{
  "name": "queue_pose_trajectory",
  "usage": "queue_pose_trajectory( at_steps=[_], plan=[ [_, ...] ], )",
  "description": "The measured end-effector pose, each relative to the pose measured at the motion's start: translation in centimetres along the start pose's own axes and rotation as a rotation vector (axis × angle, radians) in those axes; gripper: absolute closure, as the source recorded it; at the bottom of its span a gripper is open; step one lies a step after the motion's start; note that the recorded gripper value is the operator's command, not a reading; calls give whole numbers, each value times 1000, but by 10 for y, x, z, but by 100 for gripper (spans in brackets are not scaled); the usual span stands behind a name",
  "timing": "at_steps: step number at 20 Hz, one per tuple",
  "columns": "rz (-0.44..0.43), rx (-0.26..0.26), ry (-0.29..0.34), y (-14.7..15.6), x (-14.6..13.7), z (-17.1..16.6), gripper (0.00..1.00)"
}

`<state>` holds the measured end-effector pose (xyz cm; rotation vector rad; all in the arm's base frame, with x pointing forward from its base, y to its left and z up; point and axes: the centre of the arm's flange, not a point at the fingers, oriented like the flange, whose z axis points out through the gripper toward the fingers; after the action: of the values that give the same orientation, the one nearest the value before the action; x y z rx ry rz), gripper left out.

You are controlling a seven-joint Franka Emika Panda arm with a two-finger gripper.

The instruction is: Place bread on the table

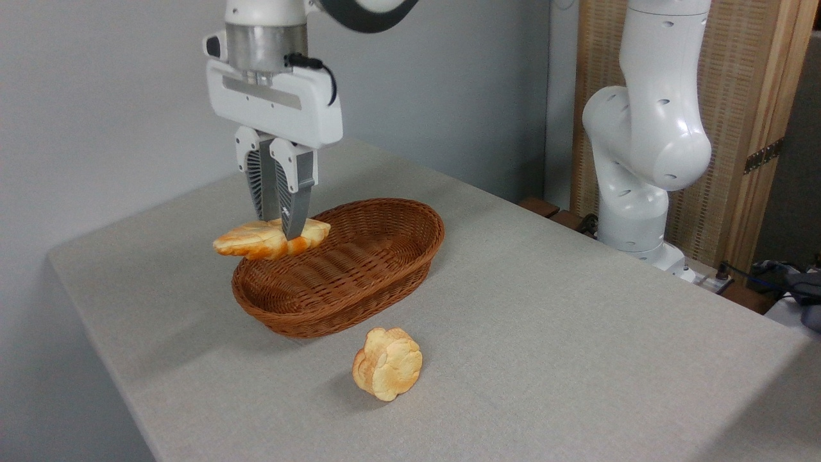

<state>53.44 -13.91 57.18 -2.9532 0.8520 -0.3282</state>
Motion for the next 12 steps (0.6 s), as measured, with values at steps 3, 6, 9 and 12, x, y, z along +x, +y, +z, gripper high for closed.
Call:
queue_pose_trajectory(
  at_steps=[3,6,9,12],
  plan=[
    [-71,11,27,-41,-10,-15,64],
    [-86,24,34,-87,-31,-21,64],
    [-61,30,13,-138,-61,-15,63],
    [1,21,-35,-168,-82,6,63]
  ],
)
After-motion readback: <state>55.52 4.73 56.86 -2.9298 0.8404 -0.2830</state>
